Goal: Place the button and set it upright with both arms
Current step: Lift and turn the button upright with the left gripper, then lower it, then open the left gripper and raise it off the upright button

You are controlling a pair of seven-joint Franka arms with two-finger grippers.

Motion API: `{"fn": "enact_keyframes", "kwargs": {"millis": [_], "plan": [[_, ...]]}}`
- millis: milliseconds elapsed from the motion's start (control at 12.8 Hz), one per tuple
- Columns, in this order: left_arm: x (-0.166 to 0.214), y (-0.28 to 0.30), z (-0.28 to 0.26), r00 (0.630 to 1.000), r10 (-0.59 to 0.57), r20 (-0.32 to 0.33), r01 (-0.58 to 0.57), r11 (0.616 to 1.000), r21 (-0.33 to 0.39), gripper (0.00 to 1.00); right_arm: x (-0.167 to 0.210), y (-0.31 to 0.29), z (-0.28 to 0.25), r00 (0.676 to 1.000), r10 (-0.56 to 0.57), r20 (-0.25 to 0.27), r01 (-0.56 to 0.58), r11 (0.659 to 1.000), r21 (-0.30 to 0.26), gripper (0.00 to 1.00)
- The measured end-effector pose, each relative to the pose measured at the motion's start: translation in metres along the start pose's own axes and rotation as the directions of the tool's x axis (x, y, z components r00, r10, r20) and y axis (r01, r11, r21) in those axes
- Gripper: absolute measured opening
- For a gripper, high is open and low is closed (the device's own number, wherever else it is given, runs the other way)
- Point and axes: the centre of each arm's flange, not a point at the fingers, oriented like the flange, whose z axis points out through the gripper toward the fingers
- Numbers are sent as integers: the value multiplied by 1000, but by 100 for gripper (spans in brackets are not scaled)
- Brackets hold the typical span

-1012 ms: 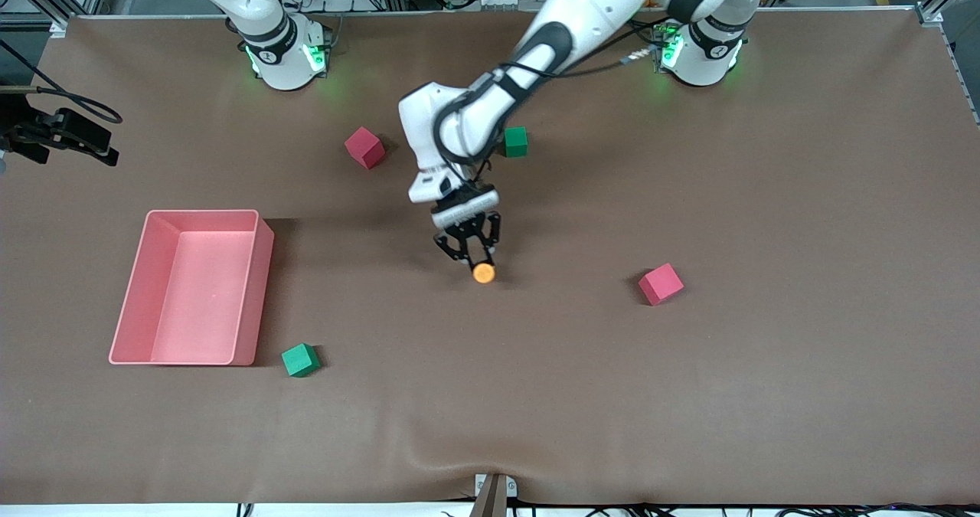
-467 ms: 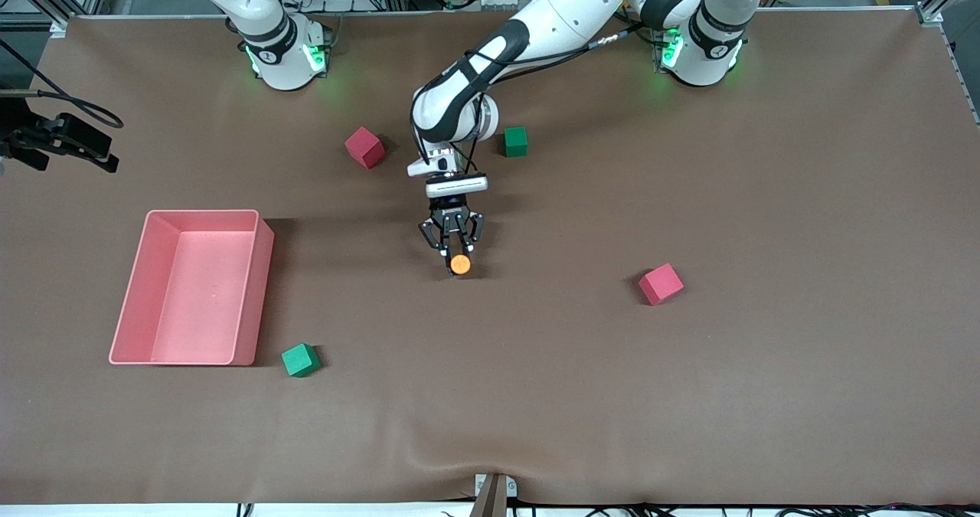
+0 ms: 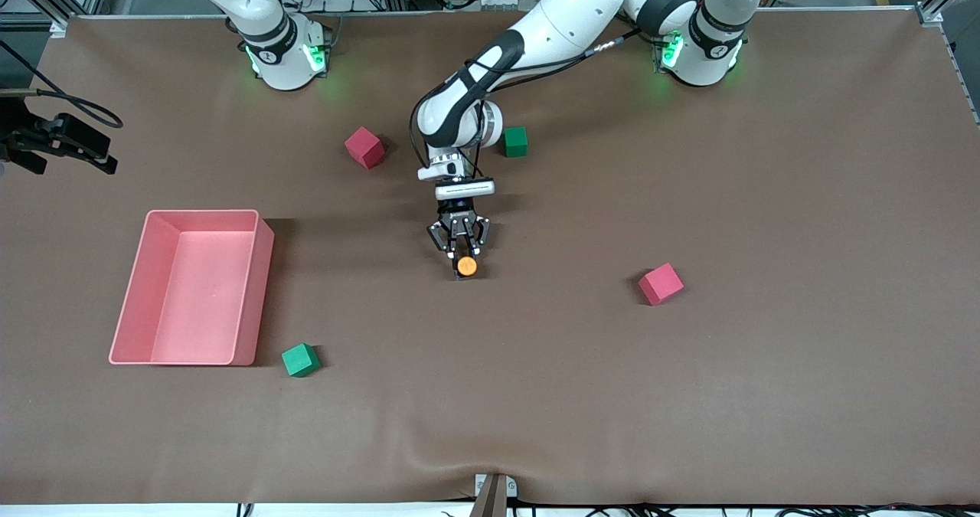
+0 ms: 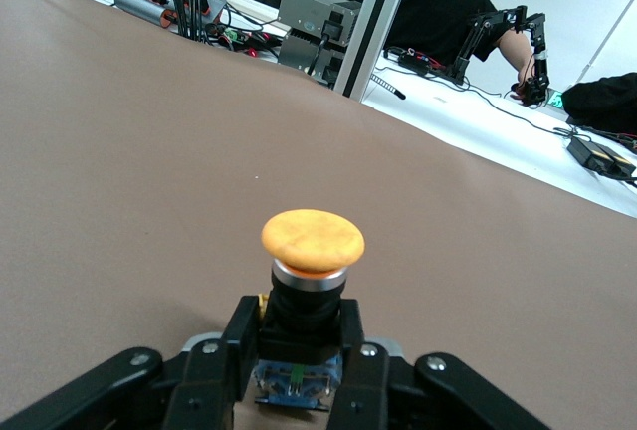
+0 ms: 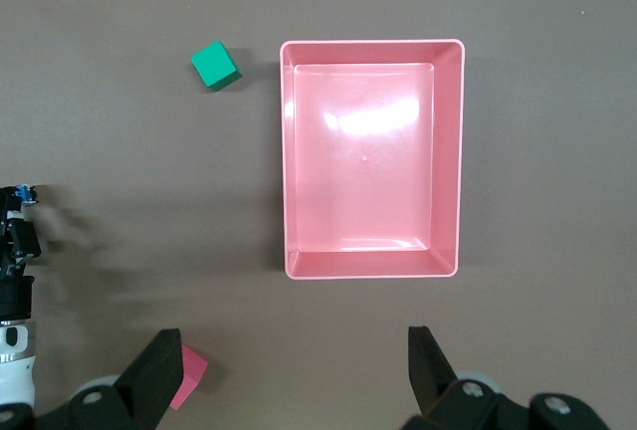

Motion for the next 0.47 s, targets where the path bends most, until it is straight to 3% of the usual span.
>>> {"fn": "enact_keyframes", "kwargs": {"millis": [78, 156, 311, 467], "plan": [[0, 0, 0, 1000, -2, 2, 2, 1000, 3, 37, 0, 1, 0, 1000, 2, -3, -2, 1000, 0, 100], [-2, -1, -2, 1000, -8, 10, 8, 1000, 13, 44, 0, 2, 0, 1000, 2, -4, -2, 1000, 0, 100], [-9, -1, -12, 998, -46, 51, 43, 997, 63, 67, 0, 1, 0, 1000, 0, -4, 0, 1000, 0, 100], [-9, 8, -29, 987, -113, 112, 94, 982, 162, 90, 1, 0, 0, 1000, -2, -5, 2, 1000, 0, 100]]}}
